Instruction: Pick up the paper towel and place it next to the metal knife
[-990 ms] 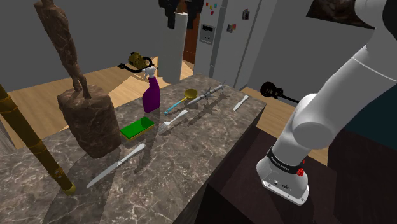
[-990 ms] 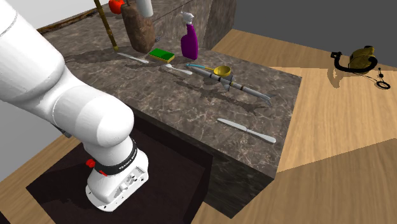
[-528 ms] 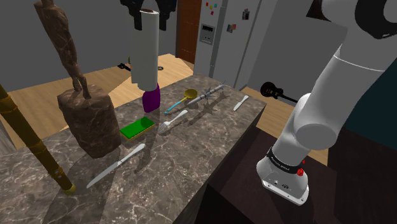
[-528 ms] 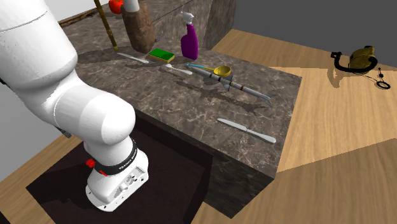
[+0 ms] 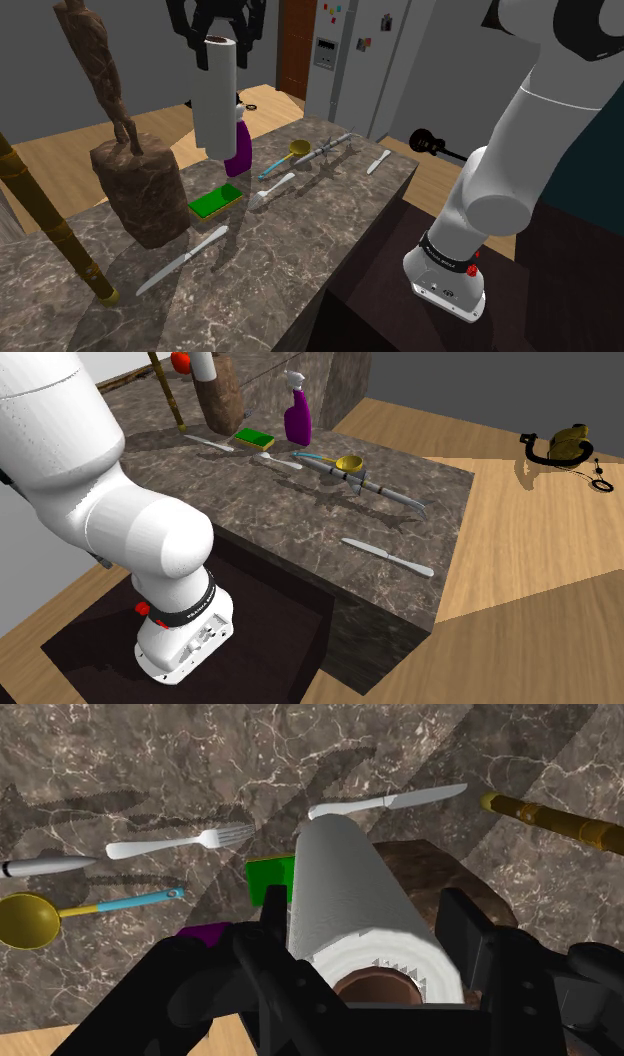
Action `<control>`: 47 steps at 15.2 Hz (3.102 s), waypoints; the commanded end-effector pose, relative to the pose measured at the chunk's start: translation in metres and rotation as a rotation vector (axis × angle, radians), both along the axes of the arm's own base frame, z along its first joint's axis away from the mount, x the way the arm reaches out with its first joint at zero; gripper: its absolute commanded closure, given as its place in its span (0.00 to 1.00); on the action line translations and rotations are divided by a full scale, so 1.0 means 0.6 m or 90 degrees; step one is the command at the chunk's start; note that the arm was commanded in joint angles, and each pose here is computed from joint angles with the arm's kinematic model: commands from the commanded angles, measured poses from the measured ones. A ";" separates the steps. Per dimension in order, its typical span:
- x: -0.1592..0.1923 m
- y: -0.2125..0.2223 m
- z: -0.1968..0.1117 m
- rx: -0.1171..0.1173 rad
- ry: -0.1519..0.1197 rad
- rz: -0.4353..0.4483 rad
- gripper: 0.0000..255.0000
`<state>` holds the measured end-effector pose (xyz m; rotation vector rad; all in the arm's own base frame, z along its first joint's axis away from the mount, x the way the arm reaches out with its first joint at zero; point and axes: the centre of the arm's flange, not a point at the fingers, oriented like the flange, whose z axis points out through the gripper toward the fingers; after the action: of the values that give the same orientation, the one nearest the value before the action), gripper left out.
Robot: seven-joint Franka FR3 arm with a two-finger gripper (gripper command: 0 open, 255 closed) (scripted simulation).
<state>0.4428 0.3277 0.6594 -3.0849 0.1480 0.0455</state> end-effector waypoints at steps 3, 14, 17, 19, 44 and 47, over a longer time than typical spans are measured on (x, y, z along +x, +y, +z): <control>0.001 0.001 -0.036 0.000 0.000 0.000 1.00; 0.001 0.001 -0.133 0.000 0.000 0.000 1.00; 0.001 0.001 -0.159 0.000 0.000 0.000 1.00; 0.001 0.001 -0.177 0.000 0.000 0.000 1.00; 0.001 0.001 -0.397 0.000 0.000 0.000 1.00; 0.001 0.001 -0.405 0.000 0.000 0.000 1.00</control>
<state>0.4430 0.3279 0.4177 -3.0848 0.1482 0.0454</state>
